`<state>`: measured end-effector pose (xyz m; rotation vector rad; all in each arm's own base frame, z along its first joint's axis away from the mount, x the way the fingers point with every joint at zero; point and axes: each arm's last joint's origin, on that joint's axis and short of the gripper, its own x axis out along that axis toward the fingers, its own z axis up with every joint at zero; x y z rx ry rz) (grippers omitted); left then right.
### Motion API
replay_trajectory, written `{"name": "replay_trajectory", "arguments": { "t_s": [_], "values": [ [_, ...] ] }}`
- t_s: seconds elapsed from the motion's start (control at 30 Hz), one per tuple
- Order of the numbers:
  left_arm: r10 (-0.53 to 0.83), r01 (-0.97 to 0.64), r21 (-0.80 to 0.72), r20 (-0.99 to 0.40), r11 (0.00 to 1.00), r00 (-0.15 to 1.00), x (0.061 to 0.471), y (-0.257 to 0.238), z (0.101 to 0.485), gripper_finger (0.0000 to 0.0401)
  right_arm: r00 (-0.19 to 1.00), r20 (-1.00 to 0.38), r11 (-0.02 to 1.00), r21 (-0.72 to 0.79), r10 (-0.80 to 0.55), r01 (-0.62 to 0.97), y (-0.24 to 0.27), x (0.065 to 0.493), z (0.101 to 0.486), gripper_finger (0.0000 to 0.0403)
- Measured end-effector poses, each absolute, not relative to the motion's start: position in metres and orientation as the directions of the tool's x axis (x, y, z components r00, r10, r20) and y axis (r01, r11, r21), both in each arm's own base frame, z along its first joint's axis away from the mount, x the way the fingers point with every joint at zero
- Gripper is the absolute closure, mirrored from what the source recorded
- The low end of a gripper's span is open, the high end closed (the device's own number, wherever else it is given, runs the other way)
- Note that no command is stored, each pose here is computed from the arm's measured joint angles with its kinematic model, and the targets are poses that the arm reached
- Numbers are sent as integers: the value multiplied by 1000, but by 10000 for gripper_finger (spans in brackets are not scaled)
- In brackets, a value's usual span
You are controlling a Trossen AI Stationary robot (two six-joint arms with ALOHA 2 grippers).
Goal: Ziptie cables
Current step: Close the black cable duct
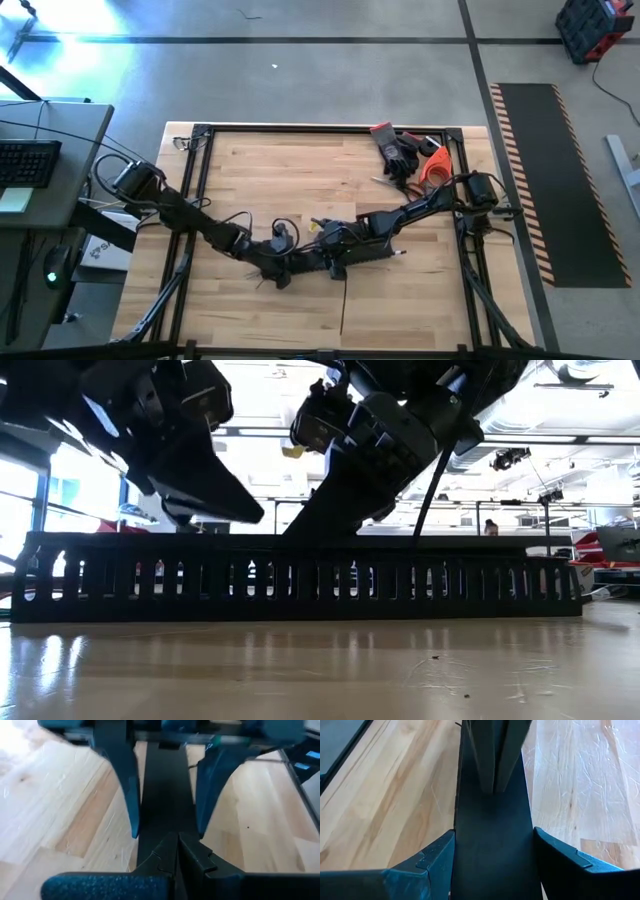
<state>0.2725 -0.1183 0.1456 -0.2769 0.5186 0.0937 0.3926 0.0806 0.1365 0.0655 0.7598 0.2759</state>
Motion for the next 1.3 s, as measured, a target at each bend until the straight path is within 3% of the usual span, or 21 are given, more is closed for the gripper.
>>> {"name": "replay_trajectory", "arguments": {
  "t_s": [0.4, 0.63, 1.3],
  "values": [
    [12, -139, -230, -478, 963, 878, 249, -123, 180, 401, 696, -663, 959, 138, 274, -246, 82, 391, 141, 188],
    [-55, -96, -233, -566, 968, 823, 235, -139, 172, 401, 703, -655, 958, 130, 276, -256, 82, 391, 143, 188],
    [-2, -181, -213, -652, 960, 758, 231, -157, 136, 401, 688, -663, 949, 117, 294, -293, 86, 390, 141, 189]
  ]
}}
